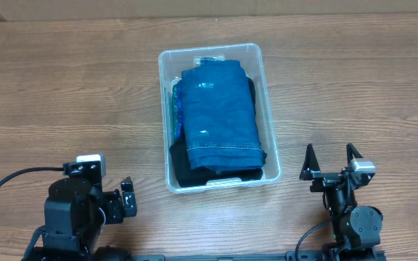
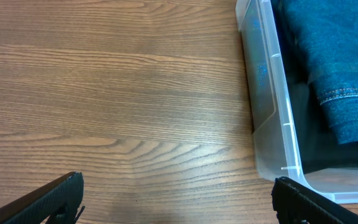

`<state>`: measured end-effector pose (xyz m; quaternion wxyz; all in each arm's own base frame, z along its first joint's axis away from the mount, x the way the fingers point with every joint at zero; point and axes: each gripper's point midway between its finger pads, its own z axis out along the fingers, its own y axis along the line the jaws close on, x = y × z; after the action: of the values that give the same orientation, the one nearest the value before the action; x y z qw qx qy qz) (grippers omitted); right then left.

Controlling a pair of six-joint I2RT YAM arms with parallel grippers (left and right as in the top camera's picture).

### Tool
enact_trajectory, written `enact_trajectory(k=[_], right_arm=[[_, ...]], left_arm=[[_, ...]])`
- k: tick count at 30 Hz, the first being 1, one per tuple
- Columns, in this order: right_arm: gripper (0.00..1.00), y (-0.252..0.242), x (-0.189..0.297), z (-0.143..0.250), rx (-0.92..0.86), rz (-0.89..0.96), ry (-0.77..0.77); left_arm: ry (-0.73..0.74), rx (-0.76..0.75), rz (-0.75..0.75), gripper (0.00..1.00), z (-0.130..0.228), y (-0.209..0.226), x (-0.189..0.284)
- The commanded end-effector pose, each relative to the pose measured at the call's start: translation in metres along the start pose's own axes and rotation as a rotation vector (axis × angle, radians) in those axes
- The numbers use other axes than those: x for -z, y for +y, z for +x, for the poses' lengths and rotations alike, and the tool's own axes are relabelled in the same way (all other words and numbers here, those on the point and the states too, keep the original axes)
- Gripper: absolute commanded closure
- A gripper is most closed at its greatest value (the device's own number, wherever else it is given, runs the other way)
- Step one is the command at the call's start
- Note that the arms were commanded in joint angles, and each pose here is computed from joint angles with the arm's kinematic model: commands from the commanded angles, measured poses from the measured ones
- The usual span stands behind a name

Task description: Pack container

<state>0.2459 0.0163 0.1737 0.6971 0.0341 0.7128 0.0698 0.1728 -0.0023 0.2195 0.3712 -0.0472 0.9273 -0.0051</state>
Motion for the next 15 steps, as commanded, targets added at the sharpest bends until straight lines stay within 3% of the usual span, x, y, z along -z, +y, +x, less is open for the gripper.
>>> enact_trajectory(k=[1,15], right_arm=[[0.00,-0.0010,-0.0001,0.0023,-0.001,0.005,-0.002],[0.00,-0.0010,-0.0001,0.0023,-0.001,0.005,-0.002]], left_arm=[[-0.010,0.001,-0.010,0.00,-0.0004,0.0018,0.0005],[-0.019,0.003,-0.009,0.00,0.0012,0.0024,0.0016]])
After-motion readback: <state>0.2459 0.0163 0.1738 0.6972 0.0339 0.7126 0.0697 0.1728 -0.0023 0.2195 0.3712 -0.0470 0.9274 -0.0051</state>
